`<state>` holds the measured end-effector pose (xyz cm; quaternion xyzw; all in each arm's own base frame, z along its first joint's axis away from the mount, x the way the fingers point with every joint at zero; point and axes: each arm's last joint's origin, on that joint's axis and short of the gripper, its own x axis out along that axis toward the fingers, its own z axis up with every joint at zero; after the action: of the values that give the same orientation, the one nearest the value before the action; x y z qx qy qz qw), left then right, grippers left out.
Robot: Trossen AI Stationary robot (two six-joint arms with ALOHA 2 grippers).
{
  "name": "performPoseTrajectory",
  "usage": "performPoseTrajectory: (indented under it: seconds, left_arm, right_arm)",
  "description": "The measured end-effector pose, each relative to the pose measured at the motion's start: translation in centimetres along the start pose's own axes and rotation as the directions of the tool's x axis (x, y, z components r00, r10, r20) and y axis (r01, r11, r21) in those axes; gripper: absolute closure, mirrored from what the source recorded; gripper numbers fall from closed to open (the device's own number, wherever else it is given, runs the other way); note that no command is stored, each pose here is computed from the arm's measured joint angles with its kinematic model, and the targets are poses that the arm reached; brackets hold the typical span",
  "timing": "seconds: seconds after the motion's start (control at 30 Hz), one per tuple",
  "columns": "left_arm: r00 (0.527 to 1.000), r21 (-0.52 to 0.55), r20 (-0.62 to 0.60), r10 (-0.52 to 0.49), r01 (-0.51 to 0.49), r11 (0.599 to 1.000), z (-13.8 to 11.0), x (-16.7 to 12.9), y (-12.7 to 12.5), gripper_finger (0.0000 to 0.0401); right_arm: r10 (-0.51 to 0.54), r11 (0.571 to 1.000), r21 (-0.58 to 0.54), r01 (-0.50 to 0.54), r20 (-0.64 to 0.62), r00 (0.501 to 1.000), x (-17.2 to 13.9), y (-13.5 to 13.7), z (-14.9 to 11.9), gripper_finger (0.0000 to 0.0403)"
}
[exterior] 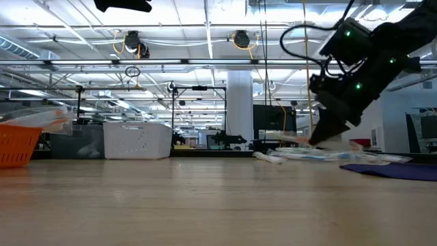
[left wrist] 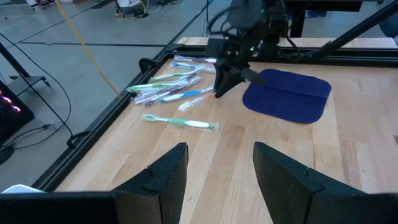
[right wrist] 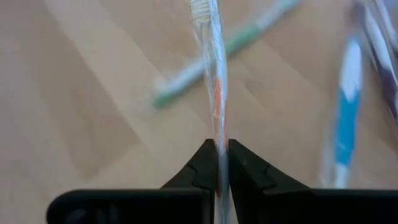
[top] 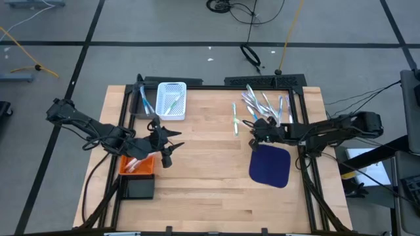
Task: Pick & Place Toothbrushes
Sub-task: Put the orange toothbrush into the orange bin
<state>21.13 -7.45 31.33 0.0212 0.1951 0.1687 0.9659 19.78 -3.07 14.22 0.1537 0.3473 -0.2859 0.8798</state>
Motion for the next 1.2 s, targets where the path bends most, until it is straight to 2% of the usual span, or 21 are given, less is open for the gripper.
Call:
performPoseTrajectory:
  seconds: [0.13, 0.27, 0.57, 0.73, 0.93, 1.2]
  left_arm:
    - [1.0, -0.001, 0.0, 0.0, 0.0, 1.0, 0.0, 0.0, 0.0, 0.0217]
    - [1.0, -0.002, 0.001, 0.0, 0.0, 1.0, 0.0, 0.0, 0.0, 0.0217]
    - [1.0, 0.004, 0.005, 0.004, -0.004, 1.0, 0.0, 0.6, -0.4, 0.0217]
    - [0.999, 0.02, -0.012, 0.034, -0.034, 0.999, -0.3, 2.1, -0.7, 0.0217]
    - [0.999, 0.022, 0.027, 0.026, -0.027, 0.999, 0.0, 4.1, -1.2, 0.0217]
    - [0.98, 0.032, 0.18, -0.091, 0.086, 0.996, 1.3, 7.5, -2.0, 0.0217]
  right_arm:
    - [0.098, 0.995, -0.032, -0.095, 0.127, 0.987, -1.0, 1.2, 1.0, 0.0387]
    - [0.202, 0.979, -0.085, -0.186, 0.252, 0.946, -2.3, 2.5, 2.0, 0.0387]
    - [0.41, 0.912, -0.233, -0.337, 0.498, 0.764, -5.3, 5.5, 3.5, 0.0388]
    - [0.474, 0.881, -0.292, -0.373, 0.559, 0.68, -6.6, 6.5, 3.7, 0.0388]
    - [0.524, 0.852, -0.357, -0.383, 0.592, 0.613, -7.7, 7.4, 3.6, 0.0388]
    - [0.543, 0.84, -0.381, -0.387, 0.6, 0.587, -8.1, 7.7, 3.5, 0.0388]
